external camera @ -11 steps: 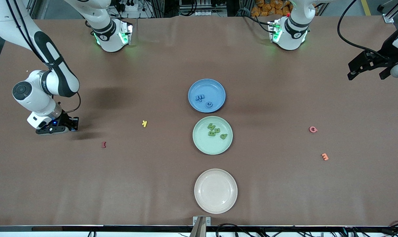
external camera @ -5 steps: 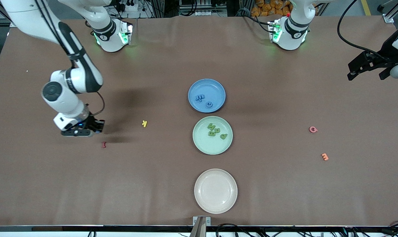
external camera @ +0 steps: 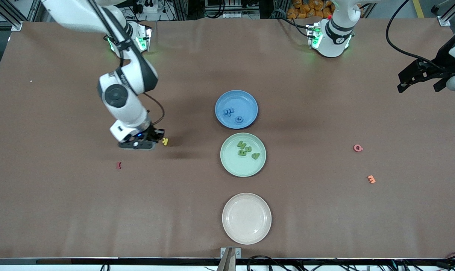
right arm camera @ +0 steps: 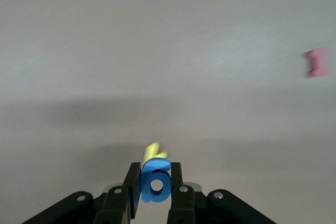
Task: Sort letters by color into matching plates
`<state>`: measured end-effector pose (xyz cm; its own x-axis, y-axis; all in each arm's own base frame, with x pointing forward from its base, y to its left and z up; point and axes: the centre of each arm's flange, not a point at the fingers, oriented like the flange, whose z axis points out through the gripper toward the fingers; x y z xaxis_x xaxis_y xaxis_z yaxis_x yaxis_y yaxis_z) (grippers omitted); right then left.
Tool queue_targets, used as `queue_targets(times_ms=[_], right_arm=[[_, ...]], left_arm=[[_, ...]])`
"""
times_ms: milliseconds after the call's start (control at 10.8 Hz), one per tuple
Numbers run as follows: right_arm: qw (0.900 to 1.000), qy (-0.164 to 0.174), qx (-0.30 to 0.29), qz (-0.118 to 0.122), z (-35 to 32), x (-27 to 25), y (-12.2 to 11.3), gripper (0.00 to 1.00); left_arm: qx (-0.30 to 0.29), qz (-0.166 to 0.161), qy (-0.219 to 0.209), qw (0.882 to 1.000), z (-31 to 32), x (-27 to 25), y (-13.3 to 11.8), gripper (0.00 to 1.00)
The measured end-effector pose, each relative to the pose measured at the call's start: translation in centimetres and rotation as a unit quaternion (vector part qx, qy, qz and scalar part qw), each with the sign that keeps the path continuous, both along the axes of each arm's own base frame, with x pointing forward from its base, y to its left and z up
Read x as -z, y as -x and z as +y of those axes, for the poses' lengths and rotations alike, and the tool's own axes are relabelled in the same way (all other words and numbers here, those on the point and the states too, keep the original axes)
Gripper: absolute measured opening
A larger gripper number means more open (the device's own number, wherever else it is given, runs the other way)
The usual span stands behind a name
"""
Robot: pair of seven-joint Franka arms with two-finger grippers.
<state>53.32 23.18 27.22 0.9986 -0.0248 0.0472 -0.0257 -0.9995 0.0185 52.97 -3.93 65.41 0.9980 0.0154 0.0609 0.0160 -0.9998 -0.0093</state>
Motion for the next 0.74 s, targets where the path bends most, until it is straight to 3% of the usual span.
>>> queue_targets(times_ms=[371, 741], right_arm=[[1.000, -0.003, -0.031, -0.001, 10.9, -0.5, 5.6, 0.27], [0.999, -0.030, -0.023, -0.009, 22.4, -0.6, 10.7, 0.27]], left_arm=[[-0.001, 0.005, 0.000, 1.000, 0.1, 0.6, -0.4, 1.00], [0.000, 0.006, 0.000, 1.000, 0.0, 0.7, -0.4, 1.00]])
